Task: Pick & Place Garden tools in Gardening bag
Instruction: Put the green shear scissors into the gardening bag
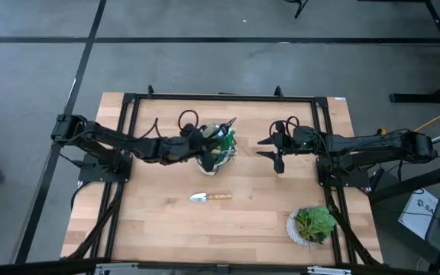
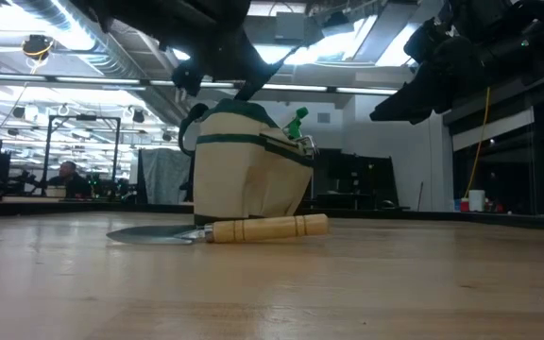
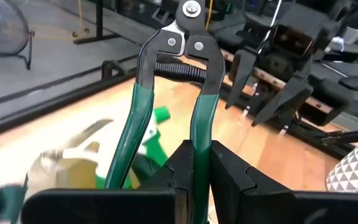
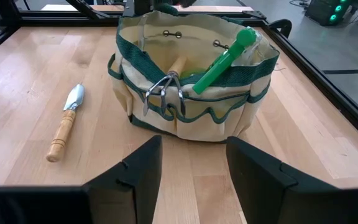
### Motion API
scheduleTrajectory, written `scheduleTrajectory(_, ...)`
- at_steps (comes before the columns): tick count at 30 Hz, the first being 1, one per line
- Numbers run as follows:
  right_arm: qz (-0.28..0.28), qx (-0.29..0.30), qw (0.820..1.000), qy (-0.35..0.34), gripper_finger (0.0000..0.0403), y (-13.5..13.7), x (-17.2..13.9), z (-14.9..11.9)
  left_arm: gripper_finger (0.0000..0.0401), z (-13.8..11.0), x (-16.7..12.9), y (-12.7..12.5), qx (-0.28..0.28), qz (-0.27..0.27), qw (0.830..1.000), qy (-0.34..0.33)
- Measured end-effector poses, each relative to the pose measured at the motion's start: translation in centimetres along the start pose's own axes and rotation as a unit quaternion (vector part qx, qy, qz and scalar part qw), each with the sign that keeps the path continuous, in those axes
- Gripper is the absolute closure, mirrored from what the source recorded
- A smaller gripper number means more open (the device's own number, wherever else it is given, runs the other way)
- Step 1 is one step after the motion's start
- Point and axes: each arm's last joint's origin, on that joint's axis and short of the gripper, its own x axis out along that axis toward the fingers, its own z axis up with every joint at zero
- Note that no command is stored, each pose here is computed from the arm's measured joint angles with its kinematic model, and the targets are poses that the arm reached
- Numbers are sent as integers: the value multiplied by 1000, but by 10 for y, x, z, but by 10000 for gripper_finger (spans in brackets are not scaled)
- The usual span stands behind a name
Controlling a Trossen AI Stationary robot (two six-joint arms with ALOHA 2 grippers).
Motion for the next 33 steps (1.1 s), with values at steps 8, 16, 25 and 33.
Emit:
scheduleTrajectory(8, 0, 0, 1000, 0, 222, 0, 0, 0, 374, -17, -5, 4, -32, 34, 999, 18)
scheduleTrajectory(16, 0, 0, 1000, 0, 222, 0, 0, 0, 354, -19, -4, 7, -44, 50, 998, 22)
scheduleTrajectory(25, -1, 0, 1000, 0, 221, 0, 0, 0, 357, -18, -5, 9, -25, 81, 996, 5)
scheduleTrajectory(33, -1, 0, 1000, 0, 221, 0, 0, 0, 356, -18, -5, 9, -5, 83, 996, 10)
